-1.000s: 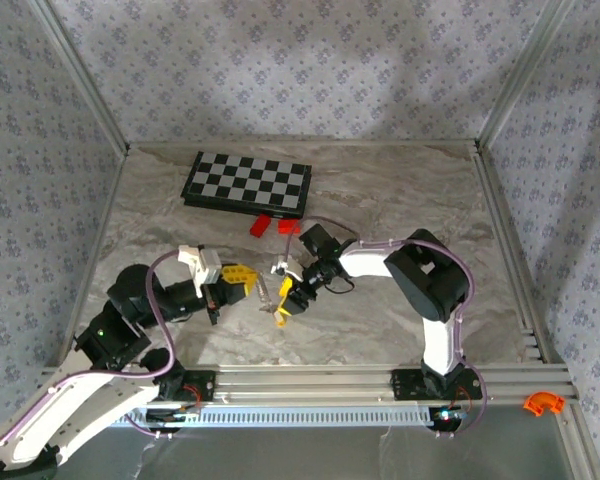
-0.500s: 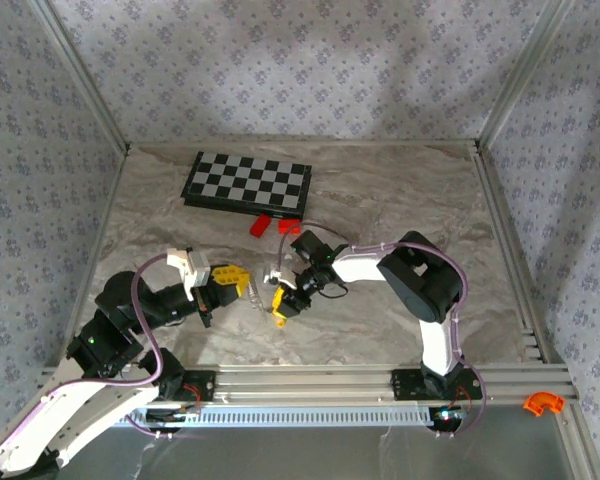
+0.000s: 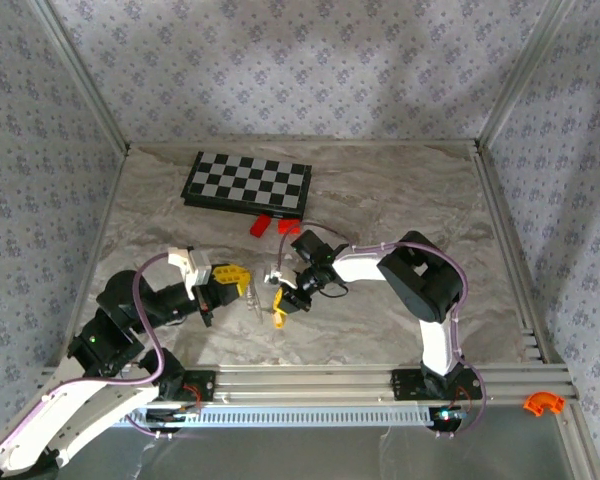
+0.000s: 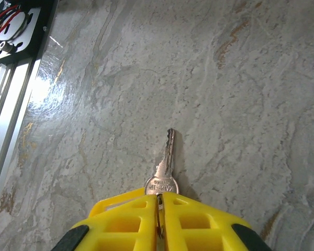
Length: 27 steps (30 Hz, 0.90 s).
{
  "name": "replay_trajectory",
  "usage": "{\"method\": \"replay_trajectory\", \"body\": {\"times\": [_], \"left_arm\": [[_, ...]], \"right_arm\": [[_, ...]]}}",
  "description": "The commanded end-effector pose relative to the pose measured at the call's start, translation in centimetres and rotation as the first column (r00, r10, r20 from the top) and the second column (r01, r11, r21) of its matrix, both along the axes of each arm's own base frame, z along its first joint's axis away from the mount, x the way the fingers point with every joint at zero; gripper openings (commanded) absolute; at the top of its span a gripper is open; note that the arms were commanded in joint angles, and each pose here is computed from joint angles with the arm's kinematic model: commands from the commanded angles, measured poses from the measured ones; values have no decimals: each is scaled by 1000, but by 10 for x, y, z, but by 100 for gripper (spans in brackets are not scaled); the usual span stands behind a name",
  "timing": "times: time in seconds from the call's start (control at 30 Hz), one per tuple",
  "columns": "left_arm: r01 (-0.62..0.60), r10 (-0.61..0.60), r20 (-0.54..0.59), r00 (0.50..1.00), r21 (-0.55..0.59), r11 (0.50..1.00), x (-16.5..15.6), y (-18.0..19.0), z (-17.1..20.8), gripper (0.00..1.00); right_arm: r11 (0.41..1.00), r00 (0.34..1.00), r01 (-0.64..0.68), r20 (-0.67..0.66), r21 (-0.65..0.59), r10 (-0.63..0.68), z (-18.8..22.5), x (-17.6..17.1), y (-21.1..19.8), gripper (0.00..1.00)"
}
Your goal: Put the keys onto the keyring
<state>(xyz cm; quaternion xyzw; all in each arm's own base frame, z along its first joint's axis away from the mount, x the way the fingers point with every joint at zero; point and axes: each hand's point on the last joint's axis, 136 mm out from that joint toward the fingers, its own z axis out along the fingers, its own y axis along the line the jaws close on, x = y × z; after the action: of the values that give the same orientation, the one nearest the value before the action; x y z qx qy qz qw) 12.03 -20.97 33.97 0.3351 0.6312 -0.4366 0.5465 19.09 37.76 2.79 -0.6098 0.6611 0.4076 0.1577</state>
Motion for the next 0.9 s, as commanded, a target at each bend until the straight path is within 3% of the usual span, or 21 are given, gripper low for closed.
{"method": "replay_trajectory", "body": {"times": [0.0,0.17,0.43,0.7,0.87], "left_arm": [[-8,11,48,999,-61,998,-2,5,26,0],[-10,13,50,999,-60,998,-2,5,25,0],[-33,36,84,996,-33,999,3,5,20,0],[-18,18,100,995,1,1000,12,-8,5,0],[-9,7,100,995,17,1000,13,-10,-1,0]], "right_arm": [[1000,1000,3,18,-15,-2,-4,0,-2,8],[999,999,28,42,-19,-27,1,0,-2,0],[960,961,267,102,-85,-258,12,10,-26,0],[828,893,450,171,-333,-416,7,10,-68,0],[742,880,466,169,-482,-443,1,-8,-85,0]]}}
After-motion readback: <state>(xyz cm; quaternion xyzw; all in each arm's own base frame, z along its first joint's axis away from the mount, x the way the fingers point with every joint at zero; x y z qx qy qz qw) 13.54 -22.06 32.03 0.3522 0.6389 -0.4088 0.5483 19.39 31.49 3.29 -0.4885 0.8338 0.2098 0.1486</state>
